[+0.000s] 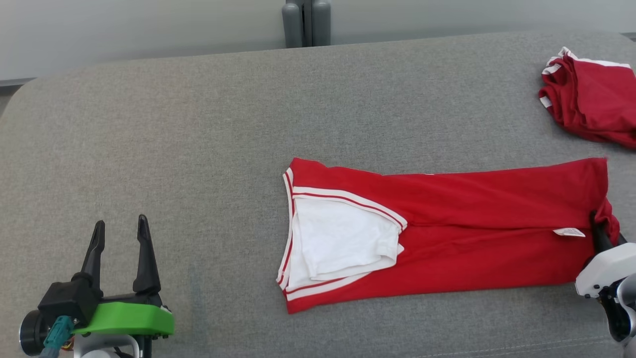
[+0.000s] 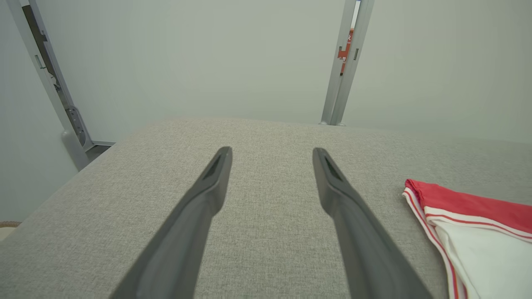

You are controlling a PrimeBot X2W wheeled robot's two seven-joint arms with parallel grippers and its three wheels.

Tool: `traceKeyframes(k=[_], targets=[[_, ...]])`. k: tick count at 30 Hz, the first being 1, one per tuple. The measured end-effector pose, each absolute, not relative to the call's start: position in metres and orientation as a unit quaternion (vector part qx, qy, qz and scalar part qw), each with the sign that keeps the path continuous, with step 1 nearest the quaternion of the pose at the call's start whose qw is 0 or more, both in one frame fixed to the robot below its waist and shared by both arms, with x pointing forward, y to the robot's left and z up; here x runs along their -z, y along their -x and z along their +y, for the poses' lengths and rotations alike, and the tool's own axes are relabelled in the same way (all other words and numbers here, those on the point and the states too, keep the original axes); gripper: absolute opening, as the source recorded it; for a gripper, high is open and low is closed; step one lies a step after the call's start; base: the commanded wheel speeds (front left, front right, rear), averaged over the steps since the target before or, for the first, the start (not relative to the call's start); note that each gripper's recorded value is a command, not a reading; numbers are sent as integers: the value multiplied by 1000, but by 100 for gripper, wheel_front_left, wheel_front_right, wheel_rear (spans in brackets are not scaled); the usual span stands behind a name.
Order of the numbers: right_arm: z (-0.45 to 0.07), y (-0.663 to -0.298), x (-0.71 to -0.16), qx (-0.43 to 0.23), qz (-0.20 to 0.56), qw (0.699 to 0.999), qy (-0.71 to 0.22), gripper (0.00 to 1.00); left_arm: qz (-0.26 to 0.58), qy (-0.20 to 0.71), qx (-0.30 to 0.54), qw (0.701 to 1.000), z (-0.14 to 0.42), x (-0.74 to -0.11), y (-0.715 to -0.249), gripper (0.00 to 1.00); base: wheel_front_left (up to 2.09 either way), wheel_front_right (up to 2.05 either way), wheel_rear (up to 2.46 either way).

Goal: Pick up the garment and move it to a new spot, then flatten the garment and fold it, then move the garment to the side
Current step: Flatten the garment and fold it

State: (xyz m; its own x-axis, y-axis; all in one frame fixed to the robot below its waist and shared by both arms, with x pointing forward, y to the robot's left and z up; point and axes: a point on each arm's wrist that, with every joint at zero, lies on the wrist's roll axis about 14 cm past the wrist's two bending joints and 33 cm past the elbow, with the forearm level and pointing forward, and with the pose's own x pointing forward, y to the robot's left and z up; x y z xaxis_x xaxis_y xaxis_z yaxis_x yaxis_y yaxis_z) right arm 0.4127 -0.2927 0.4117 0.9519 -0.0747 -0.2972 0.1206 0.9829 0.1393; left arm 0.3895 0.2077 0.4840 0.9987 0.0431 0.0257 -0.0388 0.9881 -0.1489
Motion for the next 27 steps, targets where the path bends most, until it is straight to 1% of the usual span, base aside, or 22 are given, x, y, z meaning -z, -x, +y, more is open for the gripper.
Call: traceKeyframes(k=[5, 10, 13, 19, 27], targets=[[-297, -411, -421, 48, 135, 987, -69, 0, -18, 75, -18, 997, 206, -487, -388, 100, 0, 0, 0], [-269, -419, -433, 13, 112, 990, -80, 0, -18, 77, -14, 997, 203, -487, -387, 100, 0, 0, 0], [-244, -424, -442, -16, 99, 990, -98, 0, -18, 80, -14, 997, 203, -487, -387, 100, 0, 0, 0], [-184, -434, -464, -95, 79, 985, -124, 0, -16, 81, -16, 996, 203, -486, -385, 100, 0, 0, 0], [-85, -427, -474, -210, 88, 960, -161, 0, -11, 84, -17, 996, 203, -482, -382, 100, 0, 0, 0]])
